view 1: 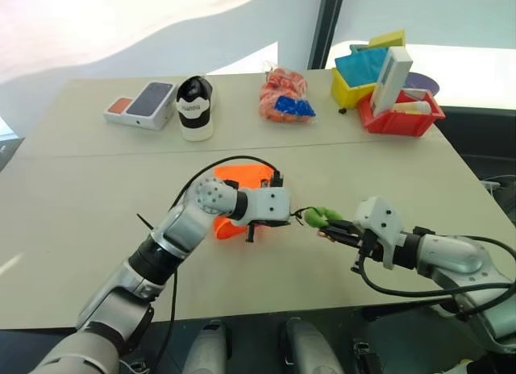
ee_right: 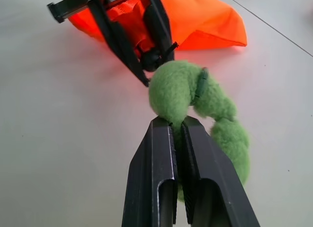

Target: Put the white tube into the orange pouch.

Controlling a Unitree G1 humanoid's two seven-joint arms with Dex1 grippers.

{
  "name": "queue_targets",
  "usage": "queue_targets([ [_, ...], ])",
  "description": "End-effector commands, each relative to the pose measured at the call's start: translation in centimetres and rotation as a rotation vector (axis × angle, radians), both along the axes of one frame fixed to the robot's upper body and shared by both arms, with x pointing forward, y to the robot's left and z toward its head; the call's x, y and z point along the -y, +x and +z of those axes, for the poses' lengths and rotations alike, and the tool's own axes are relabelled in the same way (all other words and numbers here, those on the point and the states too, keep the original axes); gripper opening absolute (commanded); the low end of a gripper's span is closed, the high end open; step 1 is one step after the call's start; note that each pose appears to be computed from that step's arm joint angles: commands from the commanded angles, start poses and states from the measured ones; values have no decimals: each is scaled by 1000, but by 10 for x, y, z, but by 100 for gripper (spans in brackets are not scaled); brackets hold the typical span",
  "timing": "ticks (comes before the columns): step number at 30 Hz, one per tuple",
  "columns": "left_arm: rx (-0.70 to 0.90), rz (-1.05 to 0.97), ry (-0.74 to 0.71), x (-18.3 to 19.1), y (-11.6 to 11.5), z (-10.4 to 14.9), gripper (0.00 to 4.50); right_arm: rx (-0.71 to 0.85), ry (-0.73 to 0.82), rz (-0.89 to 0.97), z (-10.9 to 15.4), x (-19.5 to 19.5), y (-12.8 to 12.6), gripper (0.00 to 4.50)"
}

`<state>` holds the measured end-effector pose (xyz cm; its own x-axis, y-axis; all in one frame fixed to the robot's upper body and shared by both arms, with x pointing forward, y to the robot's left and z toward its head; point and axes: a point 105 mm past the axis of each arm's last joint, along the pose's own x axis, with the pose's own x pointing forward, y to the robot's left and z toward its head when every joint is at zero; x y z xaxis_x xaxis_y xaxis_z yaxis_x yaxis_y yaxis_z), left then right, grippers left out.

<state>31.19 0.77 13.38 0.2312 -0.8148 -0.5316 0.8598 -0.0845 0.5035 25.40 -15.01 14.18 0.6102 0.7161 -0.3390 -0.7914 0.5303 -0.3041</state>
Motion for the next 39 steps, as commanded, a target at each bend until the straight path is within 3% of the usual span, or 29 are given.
queue_targets([
  [1, 29, 16, -29, 0, 2, 8, 34, 47, 2, 17, 10, -3, 0, 0],
  [8, -6, 19, 25, -27, 0, -1, 34, 57, -46, -58, 6, 17, 7, 0],
  [16, -48, 59, 113, -75, -8, -18, 34, 121, -239, -262, -3, 66, 30, 0],
  [22, -143, 106, 4, -80, -16, -14, 34, 124, -213, -200, -1, 53, 30, 0],
  [24, -194, 141, -88, -77, -15, -6, 133, 89, -159, -144, 0, 40, 24, 0],
  [26, -227, 164, -165, -77, -16, 1, 199, 59, -118, -115, 1, 31, 19, 72],
  [30, -314, 254, -358, -85, -17, 16, 414, 8, -62, -85, 0, 22, 8, 266],
  [31, -344, 279, -386, -94, -20, 15, 416, 4, -39, -79, 1, 20, 5, 315],
  [35, -384, 437, -492, -128, -21, 13, 416, 26, 39, -109, 6, 26, 3, 315],
  [39, -314, 703, -616, -178, -6, 6, 416, 42, 146, -221, 7, 51, 9, 315],
])
